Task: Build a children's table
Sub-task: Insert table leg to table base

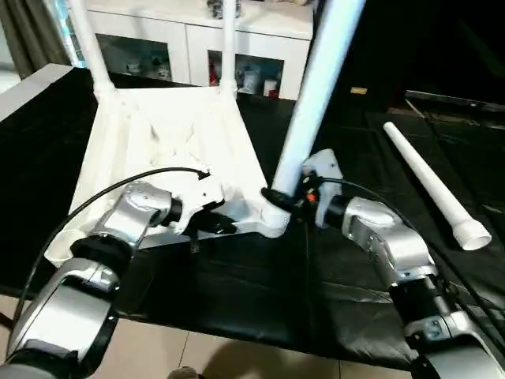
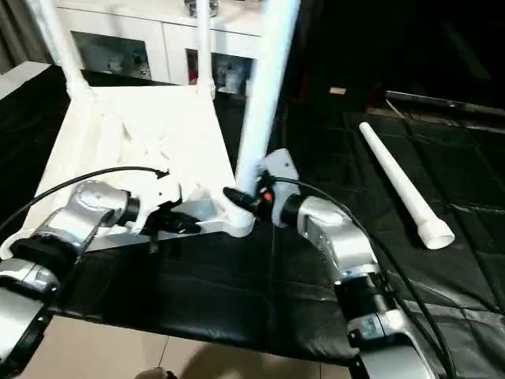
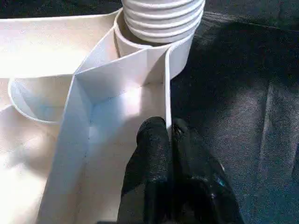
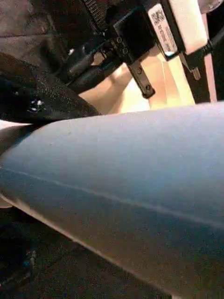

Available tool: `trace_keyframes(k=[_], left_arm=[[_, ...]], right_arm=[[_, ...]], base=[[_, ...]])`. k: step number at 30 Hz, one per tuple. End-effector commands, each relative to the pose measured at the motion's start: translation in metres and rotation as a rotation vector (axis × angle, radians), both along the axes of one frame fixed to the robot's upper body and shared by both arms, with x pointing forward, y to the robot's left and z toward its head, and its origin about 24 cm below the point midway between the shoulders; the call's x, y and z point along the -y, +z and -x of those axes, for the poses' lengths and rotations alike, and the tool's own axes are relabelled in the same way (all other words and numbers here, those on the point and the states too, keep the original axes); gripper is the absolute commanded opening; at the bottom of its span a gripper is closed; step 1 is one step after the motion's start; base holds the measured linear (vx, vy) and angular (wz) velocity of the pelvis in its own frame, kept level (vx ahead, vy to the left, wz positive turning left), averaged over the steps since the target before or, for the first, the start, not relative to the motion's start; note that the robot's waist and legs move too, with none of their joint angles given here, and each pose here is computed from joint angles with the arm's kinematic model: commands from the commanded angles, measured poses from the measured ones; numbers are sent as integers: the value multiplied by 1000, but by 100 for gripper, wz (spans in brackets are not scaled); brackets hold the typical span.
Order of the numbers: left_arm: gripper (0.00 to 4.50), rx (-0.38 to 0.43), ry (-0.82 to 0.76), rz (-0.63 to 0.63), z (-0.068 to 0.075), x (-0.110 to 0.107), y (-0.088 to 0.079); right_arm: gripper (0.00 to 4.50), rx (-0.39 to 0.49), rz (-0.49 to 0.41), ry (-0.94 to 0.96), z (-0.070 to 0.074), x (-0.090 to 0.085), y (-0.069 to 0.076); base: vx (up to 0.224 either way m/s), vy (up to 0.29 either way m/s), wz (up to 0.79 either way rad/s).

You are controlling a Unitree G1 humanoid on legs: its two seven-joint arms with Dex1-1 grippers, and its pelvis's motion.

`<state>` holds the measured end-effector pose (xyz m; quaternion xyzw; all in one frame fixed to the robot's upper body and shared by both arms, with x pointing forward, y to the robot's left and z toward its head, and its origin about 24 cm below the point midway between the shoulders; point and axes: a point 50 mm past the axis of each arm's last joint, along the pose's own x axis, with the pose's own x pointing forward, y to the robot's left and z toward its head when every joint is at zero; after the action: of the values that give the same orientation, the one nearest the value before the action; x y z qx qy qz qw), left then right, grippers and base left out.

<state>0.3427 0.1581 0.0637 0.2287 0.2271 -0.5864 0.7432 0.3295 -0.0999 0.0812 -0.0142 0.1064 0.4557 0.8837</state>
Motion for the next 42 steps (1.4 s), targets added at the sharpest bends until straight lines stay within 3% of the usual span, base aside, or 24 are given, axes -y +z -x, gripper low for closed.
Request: trace_keyframes(k=[1,14,21,25,29,31,34,37,38,42], left_arm=[[0,-26,-43,-3,5,4,-3],[0,-61,-139,-12,17,6,1],[0,-47,-128,-13,15,6,4],[0,-32,-108,-11,14,6,6],[0,-21,-66,9,13,6,7],[0,-8,-18,33,9,6,10],[0,-1,-9,36,7,5,10],[0,17,27,44,3,5,13],[0,26,47,45,0,4,15],[0,36,65,33,-3,3,16]], right_arm=[[189,-96,75,5,5,3,-24],[189,-164,80,71,11,1,-34],[189,-165,76,83,12,1,-34],[189,-163,33,85,12,-1,-32],[189,-189,-81,39,11,2,-30],[189,-207,-158,-21,12,8,-34],[189,-210,-179,-35,13,10,-36],[189,-218,-221,-59,22,12,-47],[189,-225,-236,-73,30,12,-56],[189,-217,-217,-89,46,12,-73]], base=[[0,0,0],[0,0,0],[0,0,0],[0,0,0],[0,0,0],[0,0,0],[0,0,0],[0,0,0],[0,0,0],[0,0,0]])
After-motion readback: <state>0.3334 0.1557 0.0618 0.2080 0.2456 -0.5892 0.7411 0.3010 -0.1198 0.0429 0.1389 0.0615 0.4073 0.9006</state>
